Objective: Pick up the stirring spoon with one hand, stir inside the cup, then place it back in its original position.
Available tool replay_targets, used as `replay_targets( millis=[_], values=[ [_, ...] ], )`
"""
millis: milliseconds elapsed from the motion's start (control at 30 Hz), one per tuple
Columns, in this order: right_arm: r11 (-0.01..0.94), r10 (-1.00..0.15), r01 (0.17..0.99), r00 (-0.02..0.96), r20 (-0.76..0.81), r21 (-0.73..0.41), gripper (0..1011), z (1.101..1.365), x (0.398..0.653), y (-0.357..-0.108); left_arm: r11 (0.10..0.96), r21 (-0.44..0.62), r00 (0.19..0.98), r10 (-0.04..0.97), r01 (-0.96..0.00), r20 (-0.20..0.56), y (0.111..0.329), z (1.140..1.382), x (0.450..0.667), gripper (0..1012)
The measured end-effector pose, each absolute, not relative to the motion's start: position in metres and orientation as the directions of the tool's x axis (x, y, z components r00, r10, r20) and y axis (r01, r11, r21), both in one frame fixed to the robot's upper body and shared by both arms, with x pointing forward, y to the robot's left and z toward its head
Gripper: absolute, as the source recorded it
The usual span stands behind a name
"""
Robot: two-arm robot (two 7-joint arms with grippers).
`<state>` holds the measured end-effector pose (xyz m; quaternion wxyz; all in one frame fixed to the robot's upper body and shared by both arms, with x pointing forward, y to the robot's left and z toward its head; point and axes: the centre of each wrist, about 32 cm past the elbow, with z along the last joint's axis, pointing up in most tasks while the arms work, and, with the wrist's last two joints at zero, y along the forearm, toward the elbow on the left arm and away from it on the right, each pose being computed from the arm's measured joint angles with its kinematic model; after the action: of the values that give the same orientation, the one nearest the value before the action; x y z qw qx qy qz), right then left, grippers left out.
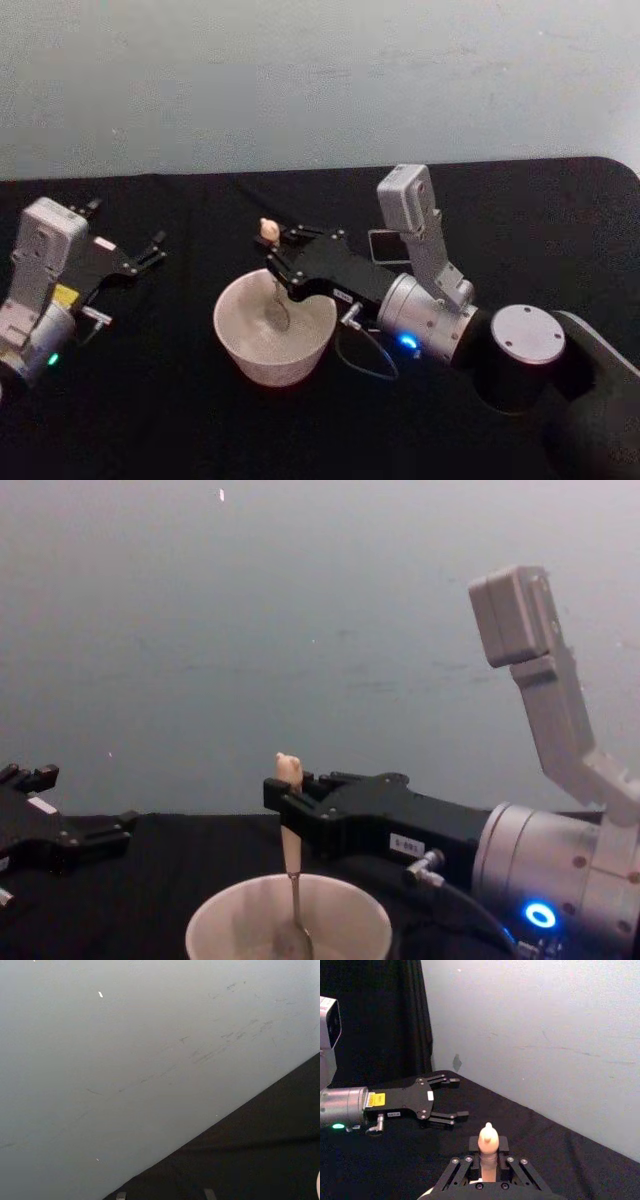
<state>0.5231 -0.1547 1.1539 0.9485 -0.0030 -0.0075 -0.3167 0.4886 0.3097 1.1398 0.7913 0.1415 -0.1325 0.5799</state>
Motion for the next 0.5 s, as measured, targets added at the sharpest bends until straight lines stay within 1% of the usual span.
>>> replay_targets(
  millis=[300, 500],
  values=[
    [0.792, -0.611, 0.611, 0.792, 0.016, -0.004, 211, 1.154, 0.524, -0.159, 0.287, 0.07, 0.292, 0.88, -0.955, 0.374, 0.31, 1.14, 0.489, 1001],
    [0.783, -0.622, 0.623, 0.783, 0.017, -0.011, 211, 1.153, 0.522, -0.168, 0.287, 0.07, 0.292, 0.88, -0.955, 0.374, 0.31, 1.14, 0.489, 1001]
  ],
)
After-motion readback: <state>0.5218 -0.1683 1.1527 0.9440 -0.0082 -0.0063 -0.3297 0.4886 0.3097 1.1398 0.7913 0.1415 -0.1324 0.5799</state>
